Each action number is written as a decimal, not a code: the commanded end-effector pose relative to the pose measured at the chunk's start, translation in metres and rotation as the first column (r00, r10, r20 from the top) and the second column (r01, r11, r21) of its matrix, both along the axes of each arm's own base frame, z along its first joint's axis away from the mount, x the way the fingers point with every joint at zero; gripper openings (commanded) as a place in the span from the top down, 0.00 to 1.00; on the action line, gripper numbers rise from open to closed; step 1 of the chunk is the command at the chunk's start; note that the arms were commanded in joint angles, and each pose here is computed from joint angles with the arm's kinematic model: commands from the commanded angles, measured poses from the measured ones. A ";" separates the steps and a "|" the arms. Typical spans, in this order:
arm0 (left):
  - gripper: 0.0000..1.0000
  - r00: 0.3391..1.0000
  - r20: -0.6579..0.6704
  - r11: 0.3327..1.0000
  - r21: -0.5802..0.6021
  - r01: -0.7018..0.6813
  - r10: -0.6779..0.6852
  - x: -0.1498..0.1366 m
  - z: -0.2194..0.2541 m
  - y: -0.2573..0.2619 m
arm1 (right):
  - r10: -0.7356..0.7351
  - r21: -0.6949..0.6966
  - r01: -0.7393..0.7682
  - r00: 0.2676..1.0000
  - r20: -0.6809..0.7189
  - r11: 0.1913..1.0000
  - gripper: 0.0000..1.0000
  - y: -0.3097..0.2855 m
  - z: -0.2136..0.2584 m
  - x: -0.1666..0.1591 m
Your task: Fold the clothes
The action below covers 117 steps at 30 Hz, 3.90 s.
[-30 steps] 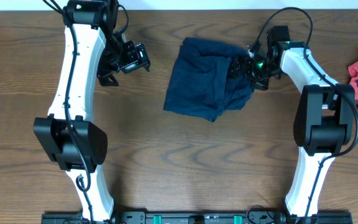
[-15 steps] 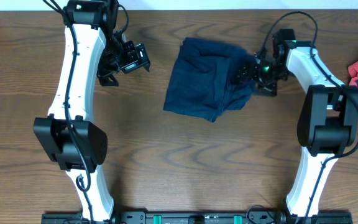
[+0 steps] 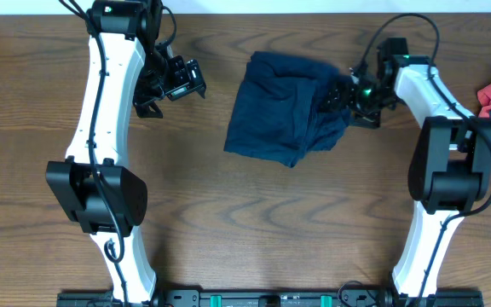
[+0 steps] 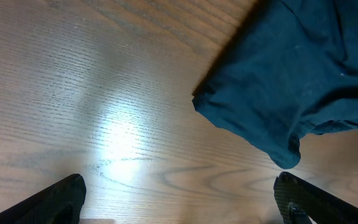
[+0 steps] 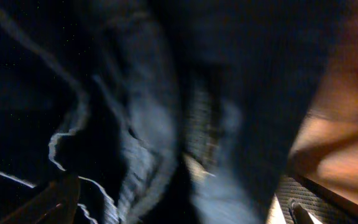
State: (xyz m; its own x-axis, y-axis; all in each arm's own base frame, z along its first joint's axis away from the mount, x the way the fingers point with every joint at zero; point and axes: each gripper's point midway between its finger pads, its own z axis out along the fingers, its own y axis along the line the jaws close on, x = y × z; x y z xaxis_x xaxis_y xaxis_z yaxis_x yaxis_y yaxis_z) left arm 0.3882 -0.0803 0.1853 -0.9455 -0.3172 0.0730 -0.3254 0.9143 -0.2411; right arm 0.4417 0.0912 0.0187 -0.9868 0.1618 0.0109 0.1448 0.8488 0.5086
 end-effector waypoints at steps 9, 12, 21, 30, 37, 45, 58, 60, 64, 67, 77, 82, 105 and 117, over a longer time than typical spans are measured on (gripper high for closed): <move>0.02 1.000 0.010 1.000 0.005 0.011 -0.011 0.001 0.001 0.000 | 0.075 -0.035 -0.076 0.996 -0.042 0.996 0.03 0.024 -0.020 -0.011; 0.02 1.000 0.010 1.000 0.005 0.011 -0.011 0.001 0.001 0.000 | 0.055 -0.044 -0.056 0.998 -0.011 0.997 0.04 0.018 -0.008 -0.004; 0.02 1.000 0.010 1.000 0.005 0.011 -0.011 0.001 0.001 0.000 | 0.078 -0.052 -0.071 0.986 0.146 0.996 0.01 0.018 0.049 0.009; 0.02 1.000 0.010 1.000 0.005 0.011 -0.011 0.001 0.001 0.000 | 0.096 -0.055 -0.088 0.982 0.162 0.995 0.01 0.026 0.058 0.007; 0.02 1.000 0.010 1.000 0.005 0.011 -0.011 0.001 0.001 0.000 | 0.133 -0.093 -0.119 0.977 0.165 0.989 0.01 0.046 0.052 0.005; 0.02 1.000 0.009 1.000 0.005 0.011 -0.011 0.001 0.001 0.000 | 0.115 -0.153 -0.102 0.990 0.083 0.983 0.02 0.067 0.021 -0.004; 0.02 0.999 -0.002 0.999 0.007 0.033 -0.033 -0.003 0.001 0.000 | -0.043 -0.209 0.038 0.999 -0.016 0.977 0.19 0.023 -0.002 -0.003; 0.02 0.999 -0.001 0.999 0.007 0.032 -0.032 -0.003 0.001 0.000 | -0.052 -0.219 0.047 0.998 -0.018 0.975 0.19 0.018 -0.003 -0.003; 0.02 0.999 0.000 0.999 0.007 0.032 -0.032 -0.002 0.001 0.000 | -0.059 -0.225 0.051 0.998 -0.028 0.973 0.11 0.014 -0.003 -0.005; 0.02 0.999 0.001 0.999 0.007 0.032 -0.032 -0.002 0.001 0.000 | -0.057 -0.227 0.047 0.998 -0.039 0.973 0.07 0.013 -0.004 -0.008; 0.02 0.999 0.001 0.999 0.007 0.033 -0.033 -0.002 0.001 0.000 | -0.042 -0.284 0.024 0.997 -0.058 0.958 0.02 0.014 -0.009 -0.016; 0.02 0.999 0.000 0.999 0.007 0.033 -0.033 -0.002 0.001 0.000 | -0.024 -0.286 -0.005 0.995 -0.099 0.958 0.05 0.030 -0.027 -0.023; 0.02 0.999 -0.014 0.999 0.008 0.033 -0.033 -0.006 0.001 0.001 | 0.089 -0.344 -0.102 0.995 -0.052 0.934 0.99 0.048 -0.058 -0.012; 0.02 0.999 -0.015 0.999 0.007 0.033 -0.032 -0.006 0.001 0.001 | -0.004 -0.434 0.132 0.959 0.284 0.891 0.99 -0.024 0.091 0.071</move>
